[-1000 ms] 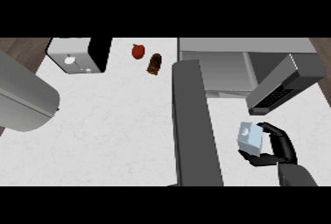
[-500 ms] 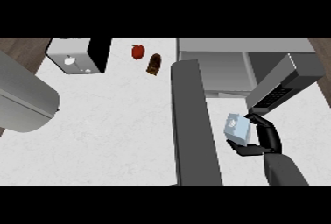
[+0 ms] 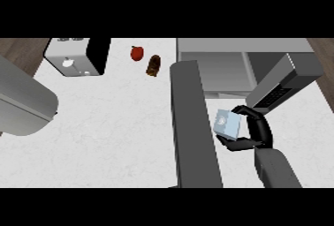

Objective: Pick up the milk, place it into the microwave and close the microwave

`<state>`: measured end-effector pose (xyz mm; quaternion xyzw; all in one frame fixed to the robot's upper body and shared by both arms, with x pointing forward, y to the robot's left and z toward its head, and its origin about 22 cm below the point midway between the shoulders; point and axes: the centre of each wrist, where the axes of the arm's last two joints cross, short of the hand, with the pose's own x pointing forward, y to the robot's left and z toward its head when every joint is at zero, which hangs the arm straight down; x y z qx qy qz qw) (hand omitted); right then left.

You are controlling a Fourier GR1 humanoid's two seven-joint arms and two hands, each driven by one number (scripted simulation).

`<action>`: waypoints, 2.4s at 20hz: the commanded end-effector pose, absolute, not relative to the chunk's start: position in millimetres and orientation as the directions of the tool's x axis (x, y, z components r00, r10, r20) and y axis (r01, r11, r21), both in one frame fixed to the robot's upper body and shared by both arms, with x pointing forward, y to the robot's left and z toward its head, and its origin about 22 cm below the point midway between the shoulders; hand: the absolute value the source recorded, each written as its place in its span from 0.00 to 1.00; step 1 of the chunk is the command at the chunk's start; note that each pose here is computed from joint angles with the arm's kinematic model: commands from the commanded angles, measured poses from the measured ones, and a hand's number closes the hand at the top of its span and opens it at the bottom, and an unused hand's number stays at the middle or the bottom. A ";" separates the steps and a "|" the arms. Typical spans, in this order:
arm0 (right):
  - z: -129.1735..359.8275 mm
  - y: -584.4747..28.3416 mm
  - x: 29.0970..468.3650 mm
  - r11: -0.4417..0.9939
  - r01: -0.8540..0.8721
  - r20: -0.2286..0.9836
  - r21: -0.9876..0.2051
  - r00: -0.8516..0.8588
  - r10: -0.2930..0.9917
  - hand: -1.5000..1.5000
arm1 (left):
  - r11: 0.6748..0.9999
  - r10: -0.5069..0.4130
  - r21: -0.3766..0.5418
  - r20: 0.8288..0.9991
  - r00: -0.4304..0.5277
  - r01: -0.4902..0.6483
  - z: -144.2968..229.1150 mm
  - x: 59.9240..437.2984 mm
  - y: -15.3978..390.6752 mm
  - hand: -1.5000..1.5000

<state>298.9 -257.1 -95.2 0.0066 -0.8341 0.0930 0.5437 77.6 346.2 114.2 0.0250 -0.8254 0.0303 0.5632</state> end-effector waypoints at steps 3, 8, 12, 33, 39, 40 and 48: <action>-56.0 -225.5 322.1 0.981 -0.085 0.896 -0.173 -0.427 0.121 1.00 | 0.997 -0.010 -0.020 0.930 -0.368 -0.076 107.3 85.7 343.3 0.00; -23.9 -200.3 348.8 0.976 -0.036 0.888 -0.214 -0.423 0.179 1.00 | 0.998 0.007 -0.030 0.932 -0.362 -0.059 114.5 73.9 343.6 0.00; -9.9 -184.3 376.7 0.939 0.017 0.844 -0.344 -0.433 0.317 1.00 | 0.997 -0.003 -0.026 0.935 -0.355 -0.077 103.7 81.7 350.6 0.00; 20.8 -208.6 431.9 0.757 0.340 0.694 -0.557 -0.310 0.650 1.00 | 1.000 0.019 -0.020 0.929 -0.371 0.001 101.5 105.4 357.9 0.00; 38.1 -236.1 439.3 0.649 0.431 0.582 -0.627 -0.295 0.758 1.00 | 0.999 0.035 -0.028 0.928 -0.370 0.025 93.3 106.8 354.0 0.00; 46.2 -232.0 443.6 0.650 0.425 0.577 -0.630 -0.304 0.758 1.00 | 0.999 0.039 -0.026 0.931 -0.363 0.042 92.0 116.2 359.6 0.00; 22.1 -256.6 430.0 0.463 0.529 0.499 -0.711 -0.084 0.863 0.00 | 0.999 0.020 -0.008 0.926 -0.376 0.032 95.0 124.4 348.3 0.00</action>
